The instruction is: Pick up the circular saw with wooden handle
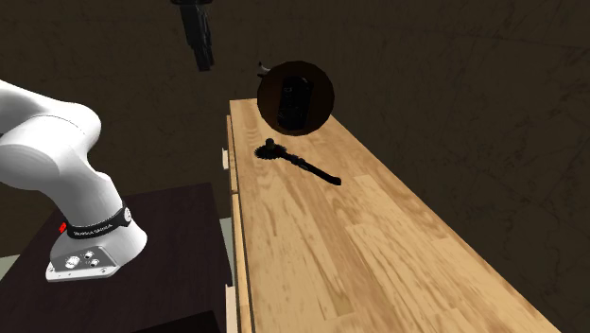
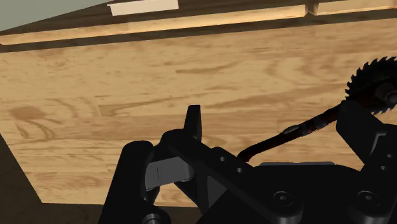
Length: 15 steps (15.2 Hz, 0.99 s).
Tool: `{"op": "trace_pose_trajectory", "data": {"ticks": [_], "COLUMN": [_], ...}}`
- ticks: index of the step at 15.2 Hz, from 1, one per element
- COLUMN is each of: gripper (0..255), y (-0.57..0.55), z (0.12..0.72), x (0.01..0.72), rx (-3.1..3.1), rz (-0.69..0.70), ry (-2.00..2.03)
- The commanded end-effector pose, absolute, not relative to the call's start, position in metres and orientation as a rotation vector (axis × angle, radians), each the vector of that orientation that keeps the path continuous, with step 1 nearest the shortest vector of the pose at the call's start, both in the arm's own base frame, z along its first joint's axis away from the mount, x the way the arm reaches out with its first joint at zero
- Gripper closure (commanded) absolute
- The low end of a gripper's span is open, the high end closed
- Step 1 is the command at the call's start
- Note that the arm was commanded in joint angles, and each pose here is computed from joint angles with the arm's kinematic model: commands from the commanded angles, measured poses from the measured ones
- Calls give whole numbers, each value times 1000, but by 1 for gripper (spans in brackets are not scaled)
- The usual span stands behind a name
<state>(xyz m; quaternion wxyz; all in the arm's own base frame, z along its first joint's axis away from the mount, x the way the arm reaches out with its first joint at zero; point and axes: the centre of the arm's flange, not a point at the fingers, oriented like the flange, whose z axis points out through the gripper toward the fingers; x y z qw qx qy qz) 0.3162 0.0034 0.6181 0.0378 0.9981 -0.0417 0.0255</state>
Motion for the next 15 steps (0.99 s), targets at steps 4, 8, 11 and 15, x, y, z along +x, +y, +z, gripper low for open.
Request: {"op": "trace_pose_trajectory", "data": {"ticks": [4,8,11,15], "gripper": [0,0,0,0], "y": [28,58,78,102], "z": [589,550,521,482], "x": [330,352,371,400], "rx": [3048,3019,2989,2937], "rz": [81,84,86,88], "ry": [-277,-475,-621,-814]}}
